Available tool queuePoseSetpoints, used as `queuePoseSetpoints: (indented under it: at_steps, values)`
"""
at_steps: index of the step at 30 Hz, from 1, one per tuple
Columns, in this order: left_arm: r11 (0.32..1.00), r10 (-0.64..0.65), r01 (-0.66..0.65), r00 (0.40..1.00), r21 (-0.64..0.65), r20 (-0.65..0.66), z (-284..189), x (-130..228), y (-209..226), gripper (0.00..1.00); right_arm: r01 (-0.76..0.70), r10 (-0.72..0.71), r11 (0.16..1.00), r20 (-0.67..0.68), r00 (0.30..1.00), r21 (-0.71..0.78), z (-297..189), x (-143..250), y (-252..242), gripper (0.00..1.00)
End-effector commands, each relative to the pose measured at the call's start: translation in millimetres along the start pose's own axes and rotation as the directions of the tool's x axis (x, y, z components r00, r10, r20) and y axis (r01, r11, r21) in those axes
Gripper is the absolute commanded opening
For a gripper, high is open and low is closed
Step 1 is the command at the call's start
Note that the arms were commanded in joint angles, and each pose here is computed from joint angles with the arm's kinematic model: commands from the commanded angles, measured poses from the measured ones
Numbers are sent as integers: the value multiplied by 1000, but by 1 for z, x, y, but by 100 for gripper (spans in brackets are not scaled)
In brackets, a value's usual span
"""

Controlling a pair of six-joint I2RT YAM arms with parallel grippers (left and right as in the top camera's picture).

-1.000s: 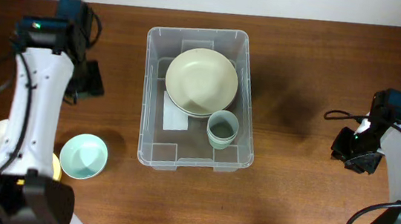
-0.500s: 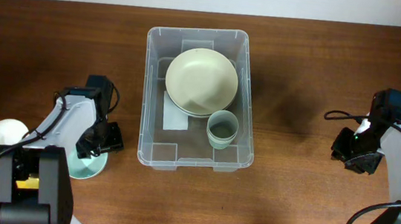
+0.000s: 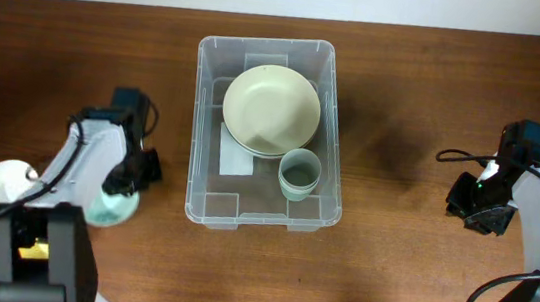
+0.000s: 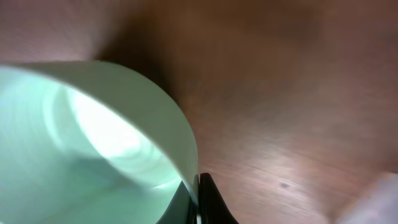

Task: Pack container
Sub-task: 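Grasp the mint green bowl rim with the left gripper, then carry the mint green bowl into the container's front left area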

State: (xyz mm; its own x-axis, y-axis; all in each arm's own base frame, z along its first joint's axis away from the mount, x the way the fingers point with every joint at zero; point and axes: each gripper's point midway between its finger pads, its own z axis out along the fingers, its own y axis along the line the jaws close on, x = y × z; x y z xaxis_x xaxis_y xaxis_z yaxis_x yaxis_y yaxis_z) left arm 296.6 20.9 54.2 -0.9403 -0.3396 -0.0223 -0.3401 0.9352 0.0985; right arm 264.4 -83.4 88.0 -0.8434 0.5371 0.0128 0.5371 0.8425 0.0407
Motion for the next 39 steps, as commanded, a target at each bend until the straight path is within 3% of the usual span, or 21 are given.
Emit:
queuePoseSetpoints:
  at_steps: [1, 3, 5, 8, 12, 18, 21, 26, 28, 29, 31, 34, 37, 39]
  values:
    - [992, 52, -84, 955, 98, 292, -101, -48, -27, 1, 0, 0, 1000, 11, 1000, 15, -3, 0, -2, 34]
    - [973, 102, -183, 887, 142, 450, -167, -59, -58, 1, 0, 0, 1000, 12, 1000, 15, -3, 0, -1, 34]
    - [949, 147, -271, 835, 164, 531, -203, -56, -89, 1, 0, 0, 1000, 15, 1000, 14, -3, -1, -1, 34]
    - [898, 242, -405, 783, 174, 574, -222, -30, -136, 1, 0, -1, 1000, 17, 1000, 14, -3, -1, -1, 34]
    - [818, 408, -555, 744, 149, 529, -209, 19, -187, 1, 1, -1, 1000, 21, 1000, 12, -3, -2, -1, 34]
    - [749, 566, -620, 782, 234, 261, -145, 84, -226, 1, 0, -1, 1000, 20, 1000, 12, -3, -2, -1, 34]
    - [795, 554, -567, 823, 215, 122, -104, 94, -221, 1, 1, -1, 1000, 18, 1000, 13, -3, -1, -1, 34]
    - [848, 500, -510, 860, 144, 101, -84, 81, -212, 1, 1, -1, 1000, 18, 1000, 13, -3, -1, -1, 34]
    - [852, 493, -504, 864, 143, 104, -84, 78, -211, 8, 1, -1, 1000, 18, 1000, 13, -3, -1, -1, 34]
    - [853, 492, -502, 865, 142, 103, -84, 77, -210, 26, 1, -1, 1000, 17, 1000, 13, -3, -1, -1, 34]
    - [852, 492, -503, 864, 142, 106, -85, 77, -210, 38, 1, -1, 1000, 17, 1000, 13, -3, -1, -1, 34]
    - [872, 470, -486, 864, 60, 181, -104, 58, -199, 39, 1, -1, 1000, 17, 1000, 13, -3, -1, -1, 34]
    - [952, 304, -301, 895, -60, 326, -158, 20, -144, 40, 1, -1, 1000, 17, 1000, 13, -3, -1, -1, 34]
    - [981, 189, -190, 896, -36, 401, -190, 5, -103, 40, 1, -1, 1000, 18, 1000, 13, -3, -1, -1, 34]
